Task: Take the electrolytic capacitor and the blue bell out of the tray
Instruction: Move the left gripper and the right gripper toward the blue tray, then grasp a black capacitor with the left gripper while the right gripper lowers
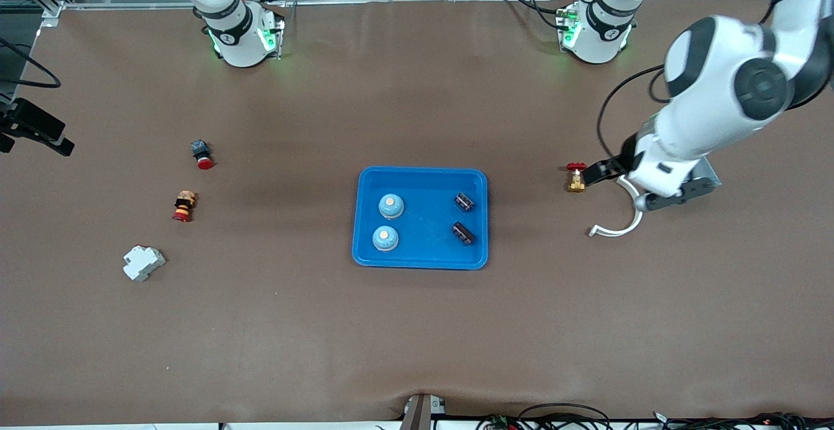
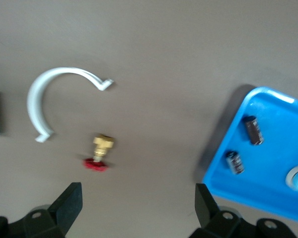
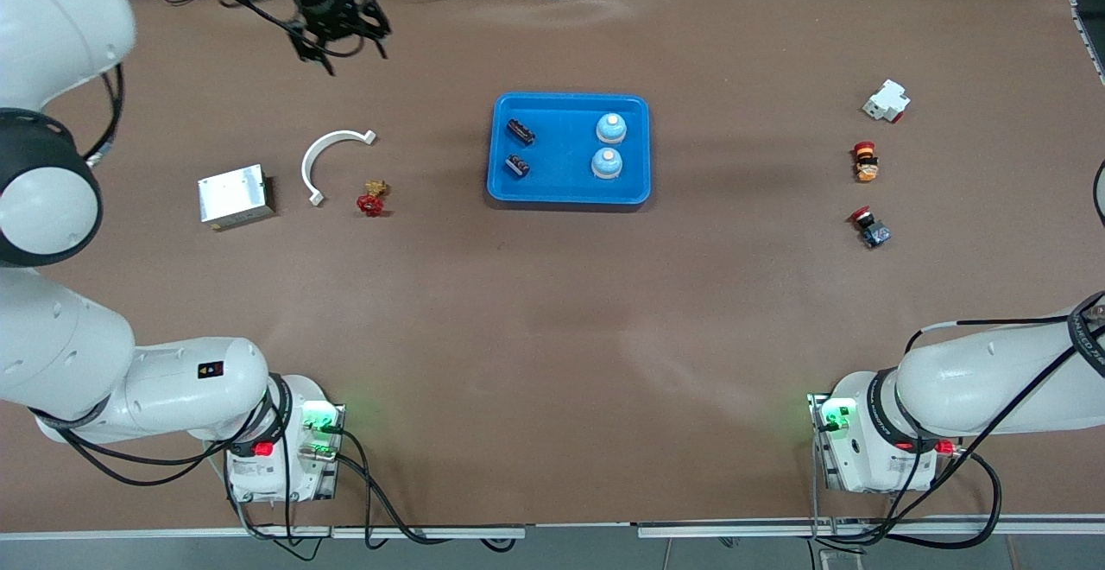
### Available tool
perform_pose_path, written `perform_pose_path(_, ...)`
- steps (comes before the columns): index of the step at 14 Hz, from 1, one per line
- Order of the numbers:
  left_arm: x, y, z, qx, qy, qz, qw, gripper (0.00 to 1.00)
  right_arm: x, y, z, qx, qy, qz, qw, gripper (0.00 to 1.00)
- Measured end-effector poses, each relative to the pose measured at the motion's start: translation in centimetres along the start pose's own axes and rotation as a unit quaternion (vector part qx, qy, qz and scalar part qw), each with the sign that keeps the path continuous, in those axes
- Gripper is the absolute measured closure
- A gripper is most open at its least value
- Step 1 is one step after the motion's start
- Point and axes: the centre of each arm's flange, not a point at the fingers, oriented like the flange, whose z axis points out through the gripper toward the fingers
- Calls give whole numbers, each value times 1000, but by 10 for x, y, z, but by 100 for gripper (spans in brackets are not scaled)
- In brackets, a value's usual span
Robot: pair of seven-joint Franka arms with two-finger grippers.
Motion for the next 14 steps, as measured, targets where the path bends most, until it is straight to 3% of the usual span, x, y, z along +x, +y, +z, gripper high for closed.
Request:
perform_pose_path(4,-27,64,66,-21,-12,-102,995,4,-1,-6,14,7,-14,-1,1000,0)
perform_pose_path(6,-36,87,93,-35,-11,-143,989,17,-2,-25,21,13,-22,3,1000,0)
perform_pose_path(7,-40,96,107,-37,-6,-159,987,17,-4,-41,26,15,-26,17,999,0)
perform_pose_path(9,-44,109,134,-37,5,-185,982,30,-11,-86,34,15,-33,40,999,0)
perform_pose_path(14,-67,151,183,-32,-5,-189,981,35,-40,-215,65,10,-48,102,994,0)
